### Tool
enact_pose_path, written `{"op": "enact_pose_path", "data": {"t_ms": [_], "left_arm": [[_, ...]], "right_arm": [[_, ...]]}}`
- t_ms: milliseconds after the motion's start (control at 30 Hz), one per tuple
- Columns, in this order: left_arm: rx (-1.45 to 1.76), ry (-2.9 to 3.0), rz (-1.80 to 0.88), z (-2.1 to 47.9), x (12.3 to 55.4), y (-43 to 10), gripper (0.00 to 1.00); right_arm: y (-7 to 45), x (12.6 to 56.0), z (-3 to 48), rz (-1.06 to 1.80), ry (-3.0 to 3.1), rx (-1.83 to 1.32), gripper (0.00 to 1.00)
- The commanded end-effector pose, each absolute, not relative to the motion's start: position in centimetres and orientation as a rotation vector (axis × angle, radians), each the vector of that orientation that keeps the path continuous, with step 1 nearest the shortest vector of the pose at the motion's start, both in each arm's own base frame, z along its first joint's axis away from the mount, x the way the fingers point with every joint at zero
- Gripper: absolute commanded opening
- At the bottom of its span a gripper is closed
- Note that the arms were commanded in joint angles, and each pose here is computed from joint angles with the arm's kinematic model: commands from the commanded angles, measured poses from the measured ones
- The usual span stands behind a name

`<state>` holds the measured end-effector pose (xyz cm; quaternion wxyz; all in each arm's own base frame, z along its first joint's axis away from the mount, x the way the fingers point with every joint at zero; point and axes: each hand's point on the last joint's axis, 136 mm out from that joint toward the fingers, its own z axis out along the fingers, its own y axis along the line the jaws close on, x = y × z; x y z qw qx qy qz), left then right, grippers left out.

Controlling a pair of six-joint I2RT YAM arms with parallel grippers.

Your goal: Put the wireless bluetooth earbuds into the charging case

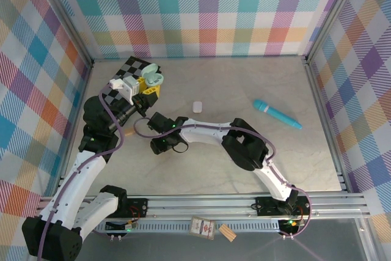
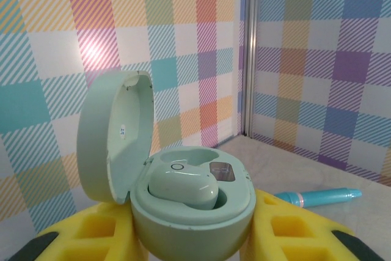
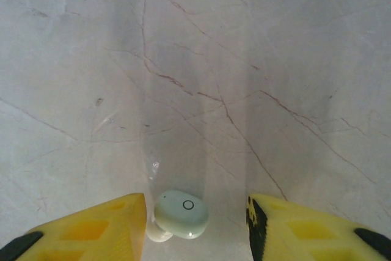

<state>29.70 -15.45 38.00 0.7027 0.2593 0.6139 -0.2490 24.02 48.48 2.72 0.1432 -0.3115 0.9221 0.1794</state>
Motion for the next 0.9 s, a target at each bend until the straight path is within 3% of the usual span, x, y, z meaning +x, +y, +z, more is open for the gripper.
{"op": "enact_pose_path", "data": {"t_ms": [0, 367, 867], "left_arm": [[0.569, 1.334, -0.528, 39.7, 29.5, -14.9, 0.34], [0.575, 1.343, -0.529, 39.4, 29.4, -15.0, 0.34], [0.597, 1.358, -0.551, 38.5, 29.5, -15.4, 0.34]], "right_arm": [[47.0, 23.4, 0.2, 0.335, 2.739, -0.897, 0.44], [45.7, 23.5, 1.6, 0.234, 2.711, -0.935, 0.35], [36.2, 23.3, 3.2, -0.026, 2.700, -0.943, 0.35]]}}
